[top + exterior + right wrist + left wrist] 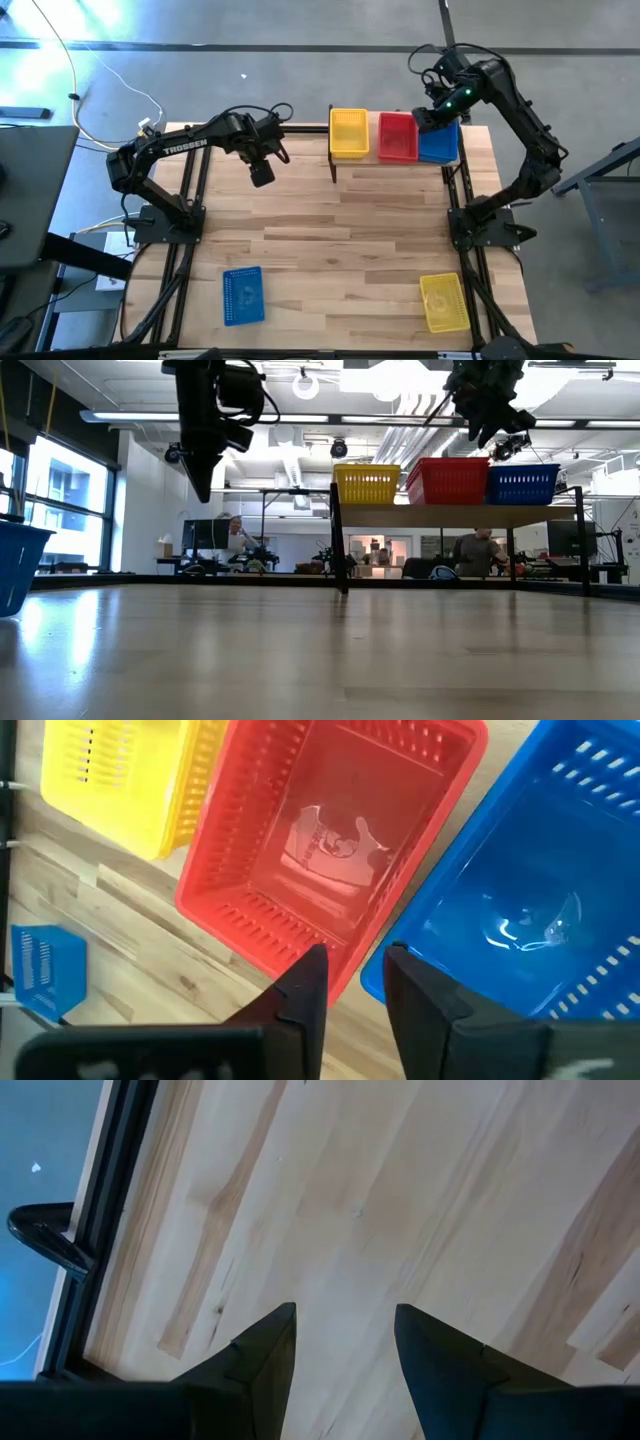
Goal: Stack baskets on shelf by color
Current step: Stack the red basket on the stacked red baskets on the shelf
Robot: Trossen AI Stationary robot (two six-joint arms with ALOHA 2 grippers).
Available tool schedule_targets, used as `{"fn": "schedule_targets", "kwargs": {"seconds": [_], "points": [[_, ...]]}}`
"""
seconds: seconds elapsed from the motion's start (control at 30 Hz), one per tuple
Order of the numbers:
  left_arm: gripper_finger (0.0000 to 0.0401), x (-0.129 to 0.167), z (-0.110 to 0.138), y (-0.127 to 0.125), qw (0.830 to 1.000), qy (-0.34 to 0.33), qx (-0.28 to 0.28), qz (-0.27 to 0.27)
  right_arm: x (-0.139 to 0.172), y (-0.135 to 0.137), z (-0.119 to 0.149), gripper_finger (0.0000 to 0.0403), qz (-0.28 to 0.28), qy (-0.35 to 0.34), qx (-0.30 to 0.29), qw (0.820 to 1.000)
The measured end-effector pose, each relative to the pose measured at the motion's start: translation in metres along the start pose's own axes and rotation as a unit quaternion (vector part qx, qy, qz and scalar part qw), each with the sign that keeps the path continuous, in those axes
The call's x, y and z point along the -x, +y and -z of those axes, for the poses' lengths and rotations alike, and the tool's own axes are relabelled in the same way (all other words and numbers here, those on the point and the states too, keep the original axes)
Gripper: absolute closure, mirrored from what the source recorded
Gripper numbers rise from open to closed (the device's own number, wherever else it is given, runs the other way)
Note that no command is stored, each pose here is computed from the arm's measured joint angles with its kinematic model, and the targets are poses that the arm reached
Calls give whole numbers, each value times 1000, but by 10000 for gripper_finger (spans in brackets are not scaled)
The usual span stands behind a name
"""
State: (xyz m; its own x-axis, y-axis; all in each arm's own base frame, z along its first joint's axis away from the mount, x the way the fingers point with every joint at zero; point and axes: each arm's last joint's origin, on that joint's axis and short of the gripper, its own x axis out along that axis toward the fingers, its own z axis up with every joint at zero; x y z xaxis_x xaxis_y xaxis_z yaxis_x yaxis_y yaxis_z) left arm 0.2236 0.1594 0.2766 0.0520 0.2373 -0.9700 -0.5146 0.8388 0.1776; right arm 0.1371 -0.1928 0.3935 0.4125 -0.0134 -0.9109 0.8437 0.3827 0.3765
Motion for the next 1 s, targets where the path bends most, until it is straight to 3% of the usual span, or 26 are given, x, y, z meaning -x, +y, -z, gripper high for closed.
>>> {"fn": "schedule_targets", "kwargs": {"seconds": [0.33, 0.63, 0.8, 1.0], "points": [[240, 0, -1, 0, 1000, -5, 1, 0, 5, 7, 8, 308, -7, -6, 50, 999], [240, 0, -1, 0, 1000, -5, 1, 0, 11, 41, 39, 308, -33, -3, 86, 996], [240, 0, -1, 0, 1000, -5, 1, 0, -3, 58, 50, 308, -1, 19, 83, 996], [240, 0, -1, 0, 1000, -5, -1, 0, -38, 59, 60, 308, 35, 79, 54, 995]]}}
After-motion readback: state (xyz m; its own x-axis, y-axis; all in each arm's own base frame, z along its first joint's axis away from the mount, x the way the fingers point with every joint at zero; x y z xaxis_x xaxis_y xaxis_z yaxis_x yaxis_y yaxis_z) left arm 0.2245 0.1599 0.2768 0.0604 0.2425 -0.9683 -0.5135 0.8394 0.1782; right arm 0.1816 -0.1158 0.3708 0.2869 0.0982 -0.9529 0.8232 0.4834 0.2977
